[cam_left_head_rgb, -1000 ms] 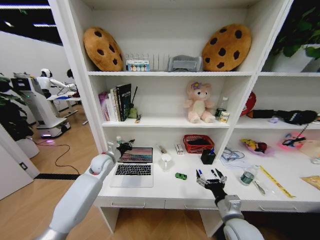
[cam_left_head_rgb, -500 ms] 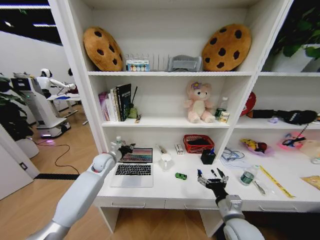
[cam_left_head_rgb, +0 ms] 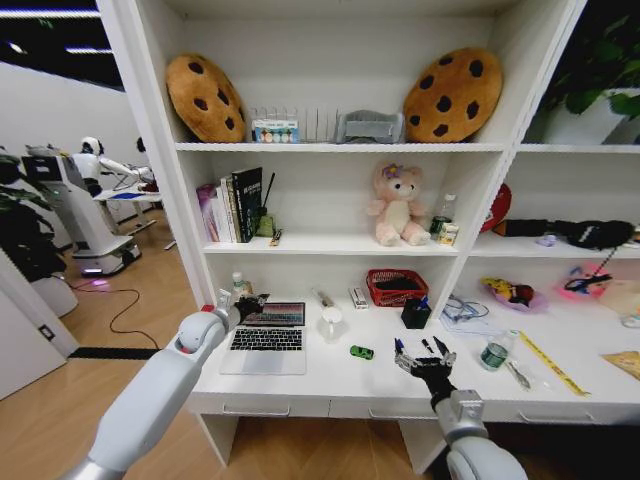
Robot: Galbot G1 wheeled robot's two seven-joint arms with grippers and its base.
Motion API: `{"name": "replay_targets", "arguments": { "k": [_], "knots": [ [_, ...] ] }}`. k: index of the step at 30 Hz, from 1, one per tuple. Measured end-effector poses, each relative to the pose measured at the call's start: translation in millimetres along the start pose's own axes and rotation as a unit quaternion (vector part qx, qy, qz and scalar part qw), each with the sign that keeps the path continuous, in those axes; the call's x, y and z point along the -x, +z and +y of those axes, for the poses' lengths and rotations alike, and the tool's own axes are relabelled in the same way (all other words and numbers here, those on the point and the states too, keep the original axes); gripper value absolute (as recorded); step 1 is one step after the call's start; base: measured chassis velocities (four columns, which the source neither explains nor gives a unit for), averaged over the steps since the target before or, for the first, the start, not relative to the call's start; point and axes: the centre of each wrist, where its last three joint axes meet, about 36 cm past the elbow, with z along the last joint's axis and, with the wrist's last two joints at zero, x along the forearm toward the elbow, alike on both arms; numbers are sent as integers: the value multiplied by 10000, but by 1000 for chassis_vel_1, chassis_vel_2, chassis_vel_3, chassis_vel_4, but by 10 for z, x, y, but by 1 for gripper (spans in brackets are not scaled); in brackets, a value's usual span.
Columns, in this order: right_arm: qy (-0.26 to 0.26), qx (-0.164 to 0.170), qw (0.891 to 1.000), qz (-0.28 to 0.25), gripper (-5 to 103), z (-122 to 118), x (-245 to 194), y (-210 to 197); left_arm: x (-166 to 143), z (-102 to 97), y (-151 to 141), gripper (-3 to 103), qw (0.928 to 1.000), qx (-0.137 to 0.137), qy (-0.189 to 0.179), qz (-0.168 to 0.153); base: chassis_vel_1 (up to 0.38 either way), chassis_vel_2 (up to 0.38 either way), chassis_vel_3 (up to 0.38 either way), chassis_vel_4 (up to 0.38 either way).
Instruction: Organize the objects on the table.
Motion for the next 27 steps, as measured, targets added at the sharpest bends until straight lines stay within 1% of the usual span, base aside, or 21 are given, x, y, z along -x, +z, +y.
{"name": "replay_targets", "arguments": {
  "k": [2,6,8,11,12,13,14,19,23,27],
  "knots": [
    [-26,6,10000,-18,100,12,19,-2,-92,19,2,0,10000,42,34,29,0,0,0,0],
    [-37,7,10000,-31,100,16,41,-1,-135,43,56,0,10000,52,12,64,0,0,0,0],
    [-40,4,10000,-17,100,16,45,9,-138,61,43,0,10000,37,-49,-31,0,0,0,0],
    [-44,-9,10000,-1,100,15,43,23,-91,82,17,0,9999,22,-110,-129,0,0,0,0],
    [-48,-27,10000,2,100,16,44,32,-1,95,4,0,9996,36,-147,-247,0,0,0,0],
    [-48,-27,10000,2,100,16,44,32,-1,95,4,0,9996,36,-147,-247,0,0,0,0],
    [-51,-29,10000,3,100,17,44,34,79,101,15,0,9995,14,-170,-270,0,0,0,0],
    [-93,-38,9999,3,100,12,44,34,286,103,92,0,9995,-3,-214,-250,0,0,0,0],
    [-98,-43,9999,21,100,7,30,41,313,100,99,0,9995,-5,-207,-243,0,0,0,0],
    [-102,-52,9999,12,100,4,11,34,253,84,86,0,9998,56,-127,-121,0,0,0,0]
  ]
}}
